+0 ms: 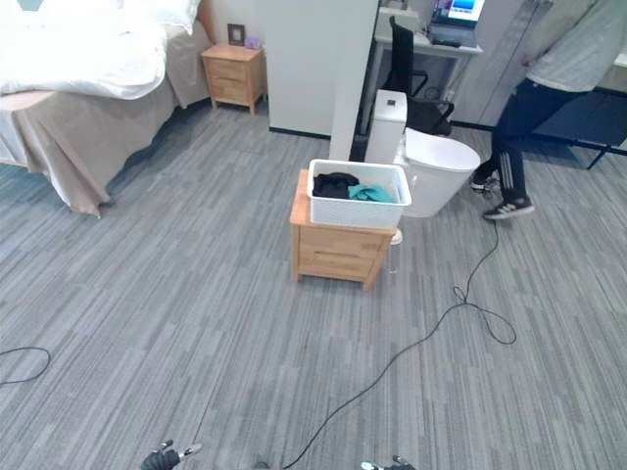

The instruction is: Grab the laundry basket,head to the washer,open it,put in the laundry and shut it.

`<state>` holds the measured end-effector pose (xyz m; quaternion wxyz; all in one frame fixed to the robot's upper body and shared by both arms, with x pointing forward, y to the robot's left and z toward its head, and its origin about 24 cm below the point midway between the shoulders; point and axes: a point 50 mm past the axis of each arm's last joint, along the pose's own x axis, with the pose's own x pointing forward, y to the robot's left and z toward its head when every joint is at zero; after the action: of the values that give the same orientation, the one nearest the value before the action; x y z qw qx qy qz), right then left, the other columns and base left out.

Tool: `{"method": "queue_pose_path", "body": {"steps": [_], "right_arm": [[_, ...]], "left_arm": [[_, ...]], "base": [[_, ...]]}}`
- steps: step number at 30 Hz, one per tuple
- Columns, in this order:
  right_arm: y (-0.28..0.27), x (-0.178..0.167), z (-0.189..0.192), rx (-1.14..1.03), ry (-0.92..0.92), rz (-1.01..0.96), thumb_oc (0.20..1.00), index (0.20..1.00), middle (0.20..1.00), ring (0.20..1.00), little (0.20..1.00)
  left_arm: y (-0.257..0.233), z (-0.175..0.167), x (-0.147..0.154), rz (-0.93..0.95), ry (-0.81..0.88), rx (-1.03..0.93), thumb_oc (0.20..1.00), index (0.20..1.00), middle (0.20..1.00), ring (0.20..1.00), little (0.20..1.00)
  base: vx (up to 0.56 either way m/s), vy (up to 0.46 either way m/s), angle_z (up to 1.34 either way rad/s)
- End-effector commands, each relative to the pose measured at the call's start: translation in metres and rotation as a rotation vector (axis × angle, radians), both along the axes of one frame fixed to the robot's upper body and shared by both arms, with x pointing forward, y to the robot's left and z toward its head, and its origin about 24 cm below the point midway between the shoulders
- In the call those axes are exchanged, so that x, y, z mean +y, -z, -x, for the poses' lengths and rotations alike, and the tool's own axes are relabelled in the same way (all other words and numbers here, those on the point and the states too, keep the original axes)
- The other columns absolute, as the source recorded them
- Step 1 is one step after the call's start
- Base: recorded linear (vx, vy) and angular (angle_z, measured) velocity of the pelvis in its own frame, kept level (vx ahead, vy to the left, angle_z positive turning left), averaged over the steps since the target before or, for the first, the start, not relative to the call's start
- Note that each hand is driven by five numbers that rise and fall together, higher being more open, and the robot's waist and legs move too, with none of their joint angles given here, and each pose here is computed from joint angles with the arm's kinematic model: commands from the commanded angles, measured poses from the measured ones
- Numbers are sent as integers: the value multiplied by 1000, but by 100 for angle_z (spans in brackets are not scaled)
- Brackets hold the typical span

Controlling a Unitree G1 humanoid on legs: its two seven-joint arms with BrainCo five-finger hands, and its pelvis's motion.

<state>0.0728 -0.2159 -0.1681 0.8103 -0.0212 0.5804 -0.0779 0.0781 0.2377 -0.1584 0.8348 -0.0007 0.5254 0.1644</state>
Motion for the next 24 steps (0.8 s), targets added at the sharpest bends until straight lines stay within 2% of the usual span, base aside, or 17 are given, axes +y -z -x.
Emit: {"method": "queue_pose_path", "body": {"steps": [1,10,15,20,24], "right_arm": [[-3,-17,-5,-1,14,41,1000,1000,1000,1000,1000],[-6,-23,-10,-21,70,41,1000,1000,1000,1000,1000],[-12,-45,-15,-50,167,80,1000,1000,1000,1000,1000],[-18,-59,-18,-72,217,110,1000,1000,1000,1000,1000],[-24,-69,-25,-158,357,110,1000,1000,1000,1000,1000]], "left_arm": [[-3,-21,-2,-2,11,-60,1000,1000,1000,1000,1000],[-5,-25,2,-11,7,-76,1000,1000,1000,1000,1000],[-15,-46,7,-25,66,-143,1000,1000,1000,1000,1000],[-17,-49,8,-35,97,-151,1000,1000,1000,1000,1000],[-14,-43,8,-38,104,-117,1000,1000,1000,1000,1000]], "base": [[20,43,-2],[24,98,-7],[21,112,-12],[153,22,5],[331,-138,17]]}}
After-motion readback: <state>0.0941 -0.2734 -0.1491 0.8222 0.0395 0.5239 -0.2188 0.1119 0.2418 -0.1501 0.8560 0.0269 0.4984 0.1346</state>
